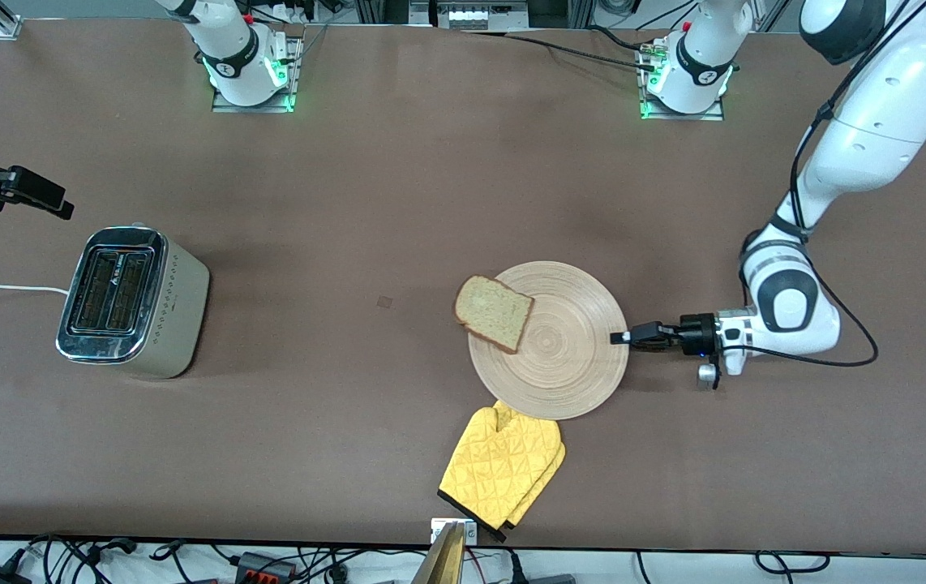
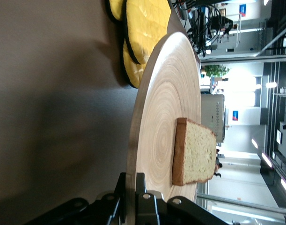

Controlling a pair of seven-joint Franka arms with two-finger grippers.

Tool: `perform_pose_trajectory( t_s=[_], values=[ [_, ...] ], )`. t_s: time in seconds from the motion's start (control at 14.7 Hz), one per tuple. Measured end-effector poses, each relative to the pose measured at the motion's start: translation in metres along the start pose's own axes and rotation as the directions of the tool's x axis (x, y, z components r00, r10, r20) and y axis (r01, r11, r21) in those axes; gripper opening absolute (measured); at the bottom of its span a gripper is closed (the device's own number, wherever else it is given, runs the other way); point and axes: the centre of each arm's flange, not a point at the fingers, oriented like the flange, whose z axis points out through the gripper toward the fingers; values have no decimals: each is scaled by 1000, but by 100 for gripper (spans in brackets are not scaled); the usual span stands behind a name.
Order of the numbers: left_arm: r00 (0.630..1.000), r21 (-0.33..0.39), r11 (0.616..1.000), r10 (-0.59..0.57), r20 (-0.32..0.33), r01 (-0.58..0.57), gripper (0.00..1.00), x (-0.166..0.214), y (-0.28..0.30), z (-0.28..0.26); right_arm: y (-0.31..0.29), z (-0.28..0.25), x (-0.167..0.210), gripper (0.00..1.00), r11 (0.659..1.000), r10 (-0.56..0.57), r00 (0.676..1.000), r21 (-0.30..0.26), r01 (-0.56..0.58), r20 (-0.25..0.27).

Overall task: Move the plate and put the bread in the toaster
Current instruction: 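Push the wooden plate with the left gripper toward the toaster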

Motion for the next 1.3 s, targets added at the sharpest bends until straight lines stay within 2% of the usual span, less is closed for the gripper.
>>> perform_pose_trajectory(
  t_s=[0.2,0.61,0.95,1.3],
  values=[
    [998,84,996,-21,-67,27,9,-31,31,53,0,2,-2,100,1000,-11,1000,-1,11,21],
    [991,132,986,-86,-98,99,9,-80,57,131,0,4,-4,100,1000,-16,999,-2,16,39],
    [979,72,989,-118,-167,131,9,-121,59,175,-1,5,-4,100,1000,-20,999,-3,20,45],
    [977,79,991,-94,-191,111,9,-151,66,207,-5,8,-4,100,1000,-28,998,-1,28,58]
  ],
)
